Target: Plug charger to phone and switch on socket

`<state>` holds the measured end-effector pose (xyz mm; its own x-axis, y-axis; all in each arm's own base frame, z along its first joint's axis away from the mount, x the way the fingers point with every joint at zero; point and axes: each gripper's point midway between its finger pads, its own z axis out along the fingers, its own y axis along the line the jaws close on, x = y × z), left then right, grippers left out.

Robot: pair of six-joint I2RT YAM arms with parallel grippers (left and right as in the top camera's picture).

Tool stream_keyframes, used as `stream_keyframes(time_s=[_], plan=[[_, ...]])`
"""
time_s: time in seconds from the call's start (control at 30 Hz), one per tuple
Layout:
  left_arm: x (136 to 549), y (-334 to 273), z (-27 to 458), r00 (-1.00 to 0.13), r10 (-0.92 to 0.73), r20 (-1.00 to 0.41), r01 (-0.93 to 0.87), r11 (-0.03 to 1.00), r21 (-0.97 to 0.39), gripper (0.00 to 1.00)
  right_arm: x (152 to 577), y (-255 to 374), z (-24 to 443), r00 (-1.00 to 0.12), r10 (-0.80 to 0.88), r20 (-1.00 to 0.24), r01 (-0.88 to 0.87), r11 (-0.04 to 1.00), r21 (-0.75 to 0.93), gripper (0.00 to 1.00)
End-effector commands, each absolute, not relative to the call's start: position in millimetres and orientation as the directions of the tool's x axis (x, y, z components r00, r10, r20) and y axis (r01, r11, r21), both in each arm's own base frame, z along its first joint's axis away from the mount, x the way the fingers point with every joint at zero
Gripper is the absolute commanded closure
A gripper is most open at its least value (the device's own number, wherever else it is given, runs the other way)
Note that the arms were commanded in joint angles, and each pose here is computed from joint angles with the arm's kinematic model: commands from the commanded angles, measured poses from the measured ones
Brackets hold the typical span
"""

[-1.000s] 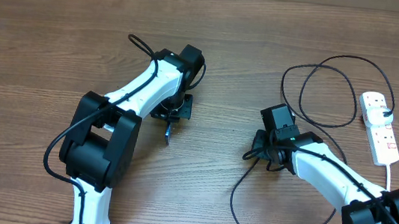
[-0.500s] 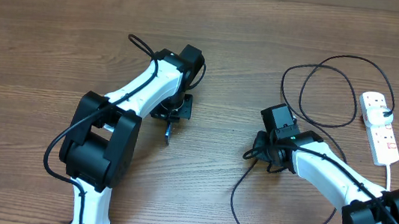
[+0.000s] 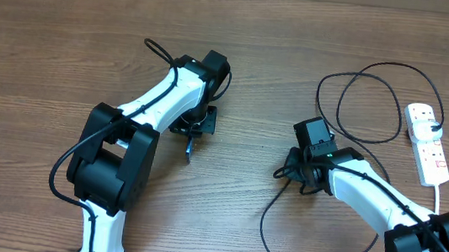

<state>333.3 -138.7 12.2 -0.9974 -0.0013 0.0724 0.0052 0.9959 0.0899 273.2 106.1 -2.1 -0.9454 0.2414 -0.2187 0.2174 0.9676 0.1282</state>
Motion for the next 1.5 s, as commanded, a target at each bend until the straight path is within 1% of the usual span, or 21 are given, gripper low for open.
stream_keyframes(time_s=[0.0, 0.03, 0.13, 0.2, 0.23, 0.3, 0.33, 0.47, 0.5, 0.53, 0.63, 0.7, 0.87, 1.07, 1.17, 1.23, 1.33, 1.47], plan=[[299, -136, -12, -0.974, -0.019, 0.224, 0.0, 0.996, 0.085, 0.96, 257, 118, -14, -0.981, 0.155, -0.116, 0.13, 0.971, 0.198, 0.96], [297, -141, -12, -0.971, -0.014, 0.238, -0.002, 0.999, 0.048, 0.96, 258, 121, -10, -0.983, 0.152, -0.103, 0.125, 0.965, 0.23, 0.96], [297, -175, -6, -0.958, 0.132, 0.255, 0.082, 0.977, -0.194, 0.96, 264, 140, 15, -0.989, 0.127, -0.071, 0.087, 0.907, 0.413, 0.96], [304, -200, 8, -0.956, 0.201, 0.214, 0.109, 0.92, -0.377, 0.96, 268, 162, 44, -0.993, 0.081, -0.087, 0.013, 0.802, 0.597, 0.96], [308, -209, 16, -0.958, 0.217, 0.187, 0.114, 0.889, -0.443, 0.96, 269, 172, 62, -0.992, 0.054, -0.112, -0.038, 0.73, 0.683, 0.96], [322, -229, 43, -0.967, 0.233, 0.107, 0.124, 0.791, -0.6, 0.96, 268, 185, 94, -0.985, 0.011, -0.17, -0.129, 0.599, 0.791, 0.96], [331, -240, 65, -0.973, 0.225, 0.052, 0.127, 0.711, -0.692, 0.96, 266, 190, 110, -0.981, -0.003, -0.193, -0.165, 0.535, 0.829, 0.96], [355, -256, 137, -0.979, 0.18, -0.095, 0.166, 0.439, -0.883, 0.96, 257, 198, 139, -0.973, -0.026, -0.23, -0.218, 0.439, 0.872, 0.96], [360, -255, 153, -0.981, 0.159, -0.111, 0.166, 0.393, -0.904, 0.96, 254, 201, 146, -0.97, -0.036, -0.239, -0.232, 0.407, 0.883, 0.96], [363, -254, 163, -0.982, 0.145, -0.122, 0.168, 0.367, -0.915, 0.96, 252, 203, 153, -0.968, -0.045, -0.248, -0.246, 0.377, 0.893, 0.96], [369, -253, 194, -0.979, 0.116, -0.165, 0.193, 0.296, -0.935, 0.96, 243, 211, 177, -0.955, -0.084, -0.283, -0.295, 0.237, 0.926, 0.96], [371, -257, 215, -0.974, 0.11, -0.198, 0.22, 0.242, -0.945, 0.96, 239, 213, 187, -0.949, -0.101, -0.3, -0.313, 0.174, 0.934, 0.96], [382, -263, 243, -0.976, 0.077, -0.202, 0.213, 0.181, -0.96, 0.96, 234, 215, 199, -0.94, -0.119, -0.32, -0.332, 0.103, 0.938, 0.96], [388, -272, 255, -0.99, 0.05, -0.131, 0.138, 0.162, -0.977, 0.96, 244, 217, 208, -0.951, -0.1, -0.293, -0.302, 0.092, 0.949, 0.96], [389, -275, 254, -0.993, 0.038, -0.11, 0.115, 0.175, -0.978, 0.96, 252, 218, 216, -0.958, -0.08, -0.277, -0.283, 0.088, 0.955, 0.96], [390, -276, 252, -0.995, 0.028, -0.097, 0.1, 0.185, -0.978, 0.96, 259, 219, 218, -0.965, -0.055, -0.256, -0.26, 0.105, 0.96, 0.96], [390, -278, 252, -0.996, 0.027, -0.09, 0.094, 0.185, -0.978, 0.96, 268, 221, 220, -0.974, -0.015, -0.225, -0.225, 0.129, 0.966, 0.96], [391, -280, 255, -0.994, 0.028, -0.103, 0.106, 0.178, -0.978, 0.96, 272, 226, 227, -0.974, -0.004, -0.225, -0.223, 0.121, 0.967, 0.96]])
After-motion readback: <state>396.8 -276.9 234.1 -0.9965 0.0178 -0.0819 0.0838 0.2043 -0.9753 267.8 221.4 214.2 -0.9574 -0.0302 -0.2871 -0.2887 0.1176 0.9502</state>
